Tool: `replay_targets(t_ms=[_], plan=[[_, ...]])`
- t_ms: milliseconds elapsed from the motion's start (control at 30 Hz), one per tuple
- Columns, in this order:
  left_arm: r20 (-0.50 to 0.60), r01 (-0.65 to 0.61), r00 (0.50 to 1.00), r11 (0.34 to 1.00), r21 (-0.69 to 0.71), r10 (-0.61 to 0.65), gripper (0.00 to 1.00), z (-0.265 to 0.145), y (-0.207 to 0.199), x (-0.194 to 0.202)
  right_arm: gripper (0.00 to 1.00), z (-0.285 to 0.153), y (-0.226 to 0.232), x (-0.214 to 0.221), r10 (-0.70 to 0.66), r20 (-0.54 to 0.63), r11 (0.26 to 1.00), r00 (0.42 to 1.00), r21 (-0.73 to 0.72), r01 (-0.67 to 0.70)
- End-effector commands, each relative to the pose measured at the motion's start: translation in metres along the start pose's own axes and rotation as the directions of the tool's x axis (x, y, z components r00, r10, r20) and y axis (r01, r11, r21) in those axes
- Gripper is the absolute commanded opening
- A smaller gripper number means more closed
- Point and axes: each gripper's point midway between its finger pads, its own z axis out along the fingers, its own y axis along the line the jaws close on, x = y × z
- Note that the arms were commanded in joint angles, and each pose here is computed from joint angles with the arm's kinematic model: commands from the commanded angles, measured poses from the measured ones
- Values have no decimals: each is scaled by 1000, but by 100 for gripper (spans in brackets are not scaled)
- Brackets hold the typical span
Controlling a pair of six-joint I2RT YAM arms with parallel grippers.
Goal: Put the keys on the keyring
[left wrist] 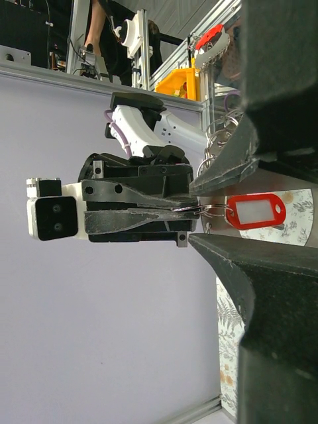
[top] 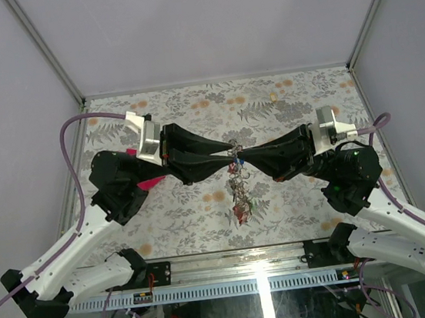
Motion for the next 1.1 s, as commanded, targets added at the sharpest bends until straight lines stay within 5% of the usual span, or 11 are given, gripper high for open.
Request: replay_targets(t_ms=[0,333,600,733,1067], plan=[[36,-29,999,999,30,28,29,4,-6,-9,0,2,10,-39,-78,132,997,988,-12,81],[12,-15,1000,1000,27,14,24,7,-3,1,0,1,11,-39,-81,136,996,987,-14,83],[3,-14,1000,999,31,14,1,9,-3,3,0,-1,10,-37,-83,131,996,988,-11,85],[-48,-8,999,999,38,10,0,9,-3,11,0,-3,10,-37,-98,120,995,988,-2,99],[-394,-1,919,1000,17,8,0,-9,4,52,40,-27,3,-18,-233,-109,968,966,64,241]])
